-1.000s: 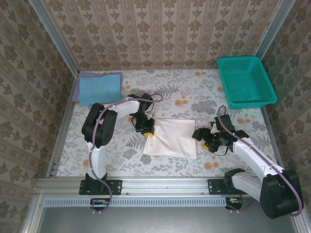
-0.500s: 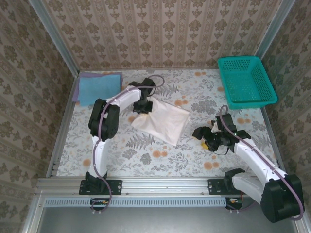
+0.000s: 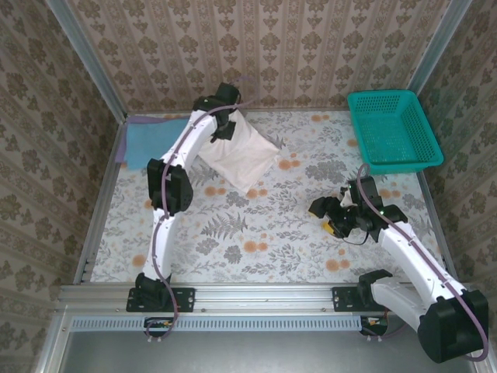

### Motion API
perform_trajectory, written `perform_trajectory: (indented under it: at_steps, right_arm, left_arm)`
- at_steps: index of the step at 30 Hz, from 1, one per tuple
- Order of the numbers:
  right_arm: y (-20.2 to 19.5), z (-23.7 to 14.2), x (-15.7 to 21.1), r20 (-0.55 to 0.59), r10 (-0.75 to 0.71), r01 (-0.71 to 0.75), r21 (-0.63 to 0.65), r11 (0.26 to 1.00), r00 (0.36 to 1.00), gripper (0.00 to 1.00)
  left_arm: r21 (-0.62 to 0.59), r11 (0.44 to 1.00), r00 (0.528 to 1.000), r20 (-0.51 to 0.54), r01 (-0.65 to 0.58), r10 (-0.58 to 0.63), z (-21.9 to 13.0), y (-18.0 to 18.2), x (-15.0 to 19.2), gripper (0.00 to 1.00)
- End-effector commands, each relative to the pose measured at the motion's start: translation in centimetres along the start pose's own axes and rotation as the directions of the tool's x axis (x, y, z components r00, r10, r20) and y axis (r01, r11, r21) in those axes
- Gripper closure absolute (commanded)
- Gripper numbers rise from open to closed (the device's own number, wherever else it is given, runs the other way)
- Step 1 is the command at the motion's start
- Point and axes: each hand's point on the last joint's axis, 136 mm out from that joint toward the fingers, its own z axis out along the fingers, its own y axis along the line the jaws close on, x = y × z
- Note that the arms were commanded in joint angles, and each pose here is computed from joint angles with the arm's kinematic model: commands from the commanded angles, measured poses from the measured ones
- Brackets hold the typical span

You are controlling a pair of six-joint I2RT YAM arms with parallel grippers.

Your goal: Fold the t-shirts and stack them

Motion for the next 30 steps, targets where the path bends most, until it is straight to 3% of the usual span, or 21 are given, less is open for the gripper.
perform_trajectory:
  at_steps: [1, 18, 30]
  right_arm:
    - [0.6, -0.5, 0.5, -0.03, 0.023, -0.023, 0.002, 1.0, 0.999, 0.3]
    - [1.4, 0.8, -0.1, -0.069, 0.039, -0.037, 0.022, 0.999, 0.997, 0.31]
    - [2.3, 1.6, 0.0, -0.094, 0.022, -0.02, 0.031, 0.999, 0.995, 0.32]
  left_arm:
    - [-0.087, 0.996, 0.996, -0.081, -0.029, 0.022, -0.6, 4.7, 1.6, 1.0]
    - [-0.12, 0.985, 0.991, 0.063, 0.121, -0.114, -8.6, 14.1, 0.4, 1.0]
    - [-0.168, 0.961, 0.975, 0.075, 0.22, -0.21, -10.5, 19.3, 2.2, 1.0]
